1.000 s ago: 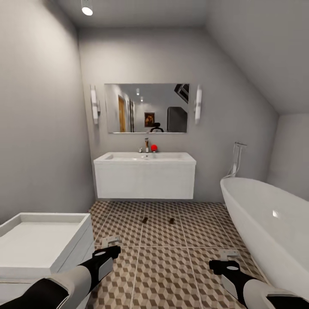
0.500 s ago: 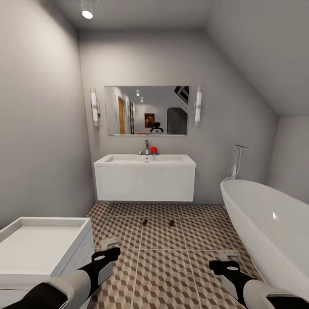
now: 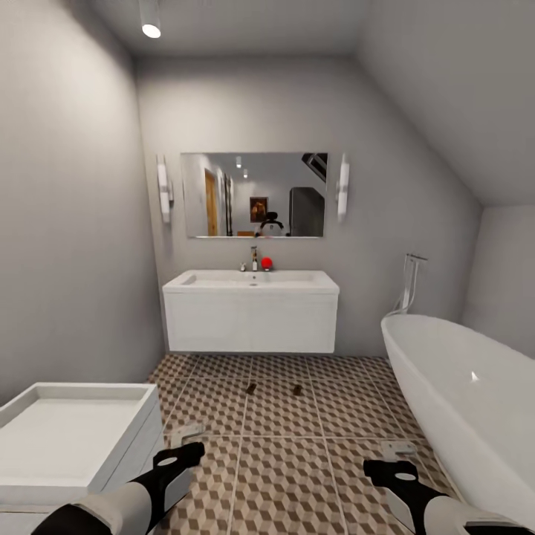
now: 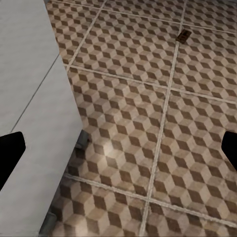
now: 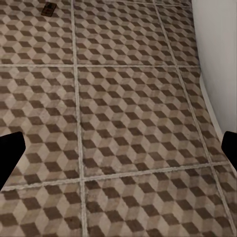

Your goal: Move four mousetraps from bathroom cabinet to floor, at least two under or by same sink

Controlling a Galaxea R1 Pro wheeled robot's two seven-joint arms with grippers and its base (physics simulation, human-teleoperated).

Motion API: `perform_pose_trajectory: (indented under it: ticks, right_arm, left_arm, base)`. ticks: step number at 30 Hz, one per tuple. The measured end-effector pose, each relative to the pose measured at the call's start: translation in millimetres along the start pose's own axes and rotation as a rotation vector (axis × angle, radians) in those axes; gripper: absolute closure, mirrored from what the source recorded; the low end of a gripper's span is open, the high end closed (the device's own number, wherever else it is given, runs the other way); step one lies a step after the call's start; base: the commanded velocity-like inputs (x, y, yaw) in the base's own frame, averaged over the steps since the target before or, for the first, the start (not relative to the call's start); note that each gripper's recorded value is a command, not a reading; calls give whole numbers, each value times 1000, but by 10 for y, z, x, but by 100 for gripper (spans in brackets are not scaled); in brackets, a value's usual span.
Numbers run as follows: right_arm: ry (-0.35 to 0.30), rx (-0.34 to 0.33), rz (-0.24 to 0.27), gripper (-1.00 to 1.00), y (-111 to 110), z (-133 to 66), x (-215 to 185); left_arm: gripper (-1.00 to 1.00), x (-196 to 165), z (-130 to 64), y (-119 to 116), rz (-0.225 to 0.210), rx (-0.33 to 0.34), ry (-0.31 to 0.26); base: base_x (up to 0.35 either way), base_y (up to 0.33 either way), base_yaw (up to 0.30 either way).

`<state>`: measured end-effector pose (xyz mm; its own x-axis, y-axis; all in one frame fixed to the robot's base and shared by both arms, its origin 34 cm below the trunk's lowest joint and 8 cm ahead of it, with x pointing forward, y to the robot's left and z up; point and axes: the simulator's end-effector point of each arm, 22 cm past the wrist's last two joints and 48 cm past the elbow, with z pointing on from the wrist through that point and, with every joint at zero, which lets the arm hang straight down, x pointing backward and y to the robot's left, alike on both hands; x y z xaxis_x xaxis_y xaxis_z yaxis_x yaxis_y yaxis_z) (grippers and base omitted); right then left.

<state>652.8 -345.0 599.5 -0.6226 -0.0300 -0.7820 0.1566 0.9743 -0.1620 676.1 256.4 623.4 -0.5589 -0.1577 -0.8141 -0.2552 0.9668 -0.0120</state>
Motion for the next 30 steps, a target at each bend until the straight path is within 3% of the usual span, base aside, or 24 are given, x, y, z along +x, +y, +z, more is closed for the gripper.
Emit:
perform_pose_trajectory:
  ticks: [9,19,30]
  right_arm:
    - [5,-1,-2,-100,-23,-93,-93]
    - [59,-4,-14,-100,-52,-239,185]
    - [92,-12,-22,-100,-68,-387,270]
  left_arm:
    - [-100,47,-94,61,10,-8,24]
    - [-100,196,-222,119,23,-13,62]
    - [-100,133,-354,154,13,-18,35]
  base:
    - [0,0,0]
    - [0,0,0]
    - [0,0,0]
